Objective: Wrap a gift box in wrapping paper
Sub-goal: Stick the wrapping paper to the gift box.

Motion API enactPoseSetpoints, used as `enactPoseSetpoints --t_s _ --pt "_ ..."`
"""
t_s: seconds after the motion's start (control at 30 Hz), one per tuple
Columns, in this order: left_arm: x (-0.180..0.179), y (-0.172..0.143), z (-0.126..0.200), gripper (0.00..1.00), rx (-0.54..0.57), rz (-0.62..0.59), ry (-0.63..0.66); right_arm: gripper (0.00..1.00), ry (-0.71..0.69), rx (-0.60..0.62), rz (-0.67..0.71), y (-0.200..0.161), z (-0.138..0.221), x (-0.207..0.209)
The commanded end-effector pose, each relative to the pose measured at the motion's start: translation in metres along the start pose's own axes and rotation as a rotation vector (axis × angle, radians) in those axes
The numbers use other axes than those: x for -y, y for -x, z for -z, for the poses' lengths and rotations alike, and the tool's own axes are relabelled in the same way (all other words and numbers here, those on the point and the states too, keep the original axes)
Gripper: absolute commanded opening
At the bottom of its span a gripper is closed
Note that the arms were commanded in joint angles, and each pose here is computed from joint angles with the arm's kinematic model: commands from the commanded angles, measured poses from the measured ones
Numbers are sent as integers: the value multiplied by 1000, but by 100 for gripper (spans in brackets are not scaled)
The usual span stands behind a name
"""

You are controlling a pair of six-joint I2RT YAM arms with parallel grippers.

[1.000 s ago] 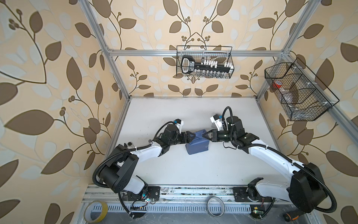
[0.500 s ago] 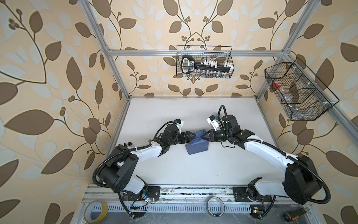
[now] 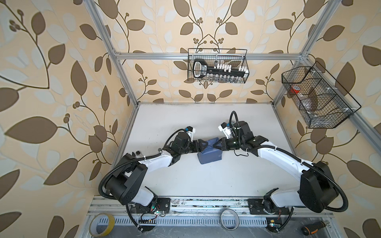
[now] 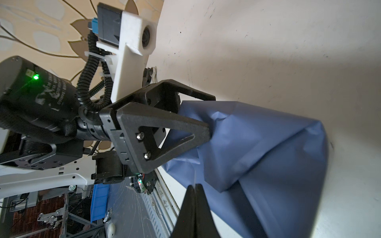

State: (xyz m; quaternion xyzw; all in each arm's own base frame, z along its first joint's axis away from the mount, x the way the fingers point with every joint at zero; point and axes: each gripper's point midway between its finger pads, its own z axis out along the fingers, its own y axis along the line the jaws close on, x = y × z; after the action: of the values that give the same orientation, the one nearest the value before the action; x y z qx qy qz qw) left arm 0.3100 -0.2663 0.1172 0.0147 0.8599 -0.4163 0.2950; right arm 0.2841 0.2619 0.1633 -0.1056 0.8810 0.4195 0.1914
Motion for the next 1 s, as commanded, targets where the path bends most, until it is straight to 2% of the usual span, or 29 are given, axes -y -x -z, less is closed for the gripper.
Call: enactPoseSetpoints --t_s 0.0,0.5,0.97 --pt "-52 -50 2 77 -160 21 192 0 -18 -2 27 6 -3 0" --pt "-48 -47 1 77 -152 15 179 0 -160 -56 56 -5 -11 32" --pt "-45 -46 2 77 -154 18 173 0 -399 -130 253 -22 -9 48"
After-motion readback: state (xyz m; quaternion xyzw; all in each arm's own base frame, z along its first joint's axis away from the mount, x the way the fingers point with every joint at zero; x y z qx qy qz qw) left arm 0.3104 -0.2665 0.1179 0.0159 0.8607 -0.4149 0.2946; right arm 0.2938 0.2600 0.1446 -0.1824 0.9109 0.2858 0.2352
